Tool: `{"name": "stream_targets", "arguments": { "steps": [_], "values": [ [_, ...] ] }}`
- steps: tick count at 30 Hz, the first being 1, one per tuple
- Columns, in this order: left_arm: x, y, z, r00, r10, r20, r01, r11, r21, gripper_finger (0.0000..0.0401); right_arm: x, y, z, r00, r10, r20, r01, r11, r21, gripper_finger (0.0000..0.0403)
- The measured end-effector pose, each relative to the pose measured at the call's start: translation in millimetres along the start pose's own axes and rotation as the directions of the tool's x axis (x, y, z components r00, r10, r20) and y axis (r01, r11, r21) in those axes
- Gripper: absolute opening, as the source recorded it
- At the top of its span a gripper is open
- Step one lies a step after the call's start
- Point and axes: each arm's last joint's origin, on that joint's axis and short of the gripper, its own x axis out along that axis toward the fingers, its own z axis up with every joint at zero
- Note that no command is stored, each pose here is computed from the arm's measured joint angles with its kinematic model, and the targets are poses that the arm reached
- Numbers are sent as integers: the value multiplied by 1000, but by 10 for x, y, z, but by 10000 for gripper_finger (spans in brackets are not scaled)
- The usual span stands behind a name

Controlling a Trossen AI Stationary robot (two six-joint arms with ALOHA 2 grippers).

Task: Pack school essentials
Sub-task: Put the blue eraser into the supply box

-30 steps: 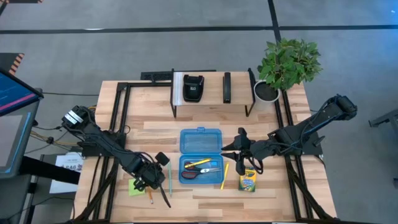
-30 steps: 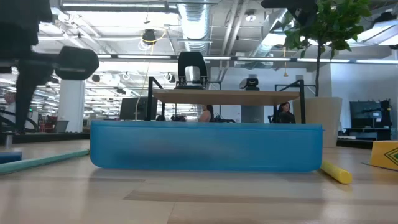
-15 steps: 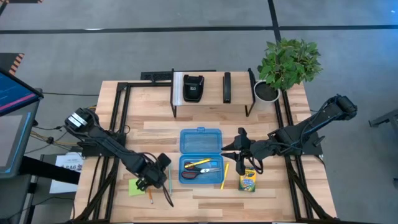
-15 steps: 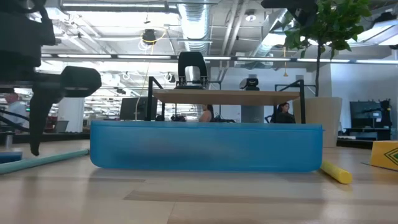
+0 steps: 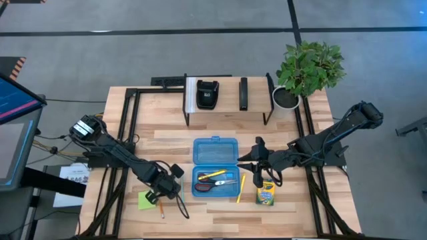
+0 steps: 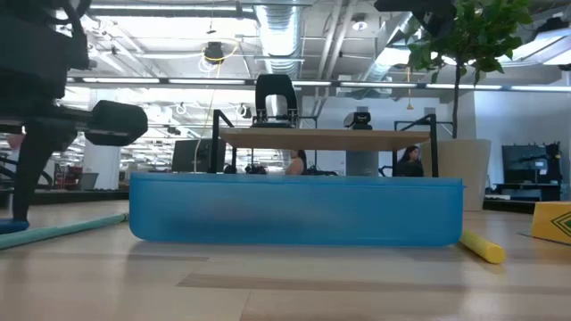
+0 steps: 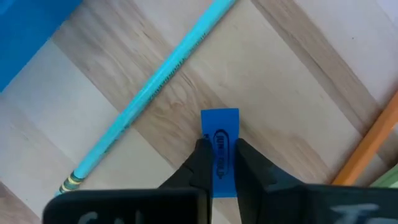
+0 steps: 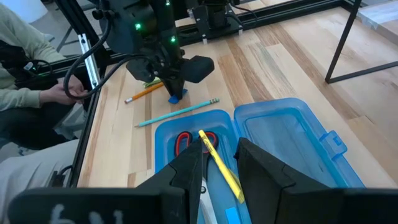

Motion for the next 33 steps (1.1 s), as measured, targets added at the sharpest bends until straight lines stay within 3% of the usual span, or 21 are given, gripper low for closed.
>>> {"name": "stream_targets", "arguments": {
  "steps": [9, 15, 21, 25, 33],
  "values": [
    [-303, 13, -25, 990, 98, 99, -97, 995, -20, 4, 0, 0, -1, 1000, 0, -1, 0, 1000, -1, 120],
    [-405, -30, -35, 986, 104, 127, -103, 995, -17, 2, 0, 0, 0, 1000, 0, 0, 0, 1000, -1, 120],
    [-391, -38, -22, 988, 88, 131, -71, 989, -130, 3, 0, 0, -1, 1000, 0, 0, 0, 1000, -1, 120],
    [-393, -32, -16, 986, 93, 136, -62, 974, -217, 38, 0, -1, -2, 1000, 0, -1, 0, 1000, -2, 120],
    [-401, -18, -4, 981, 128, 144, -62, 917, -394, 178, 0, 0, 0, 1000, 0, 0, 0, 1000, -4, 120]
  ]
}}
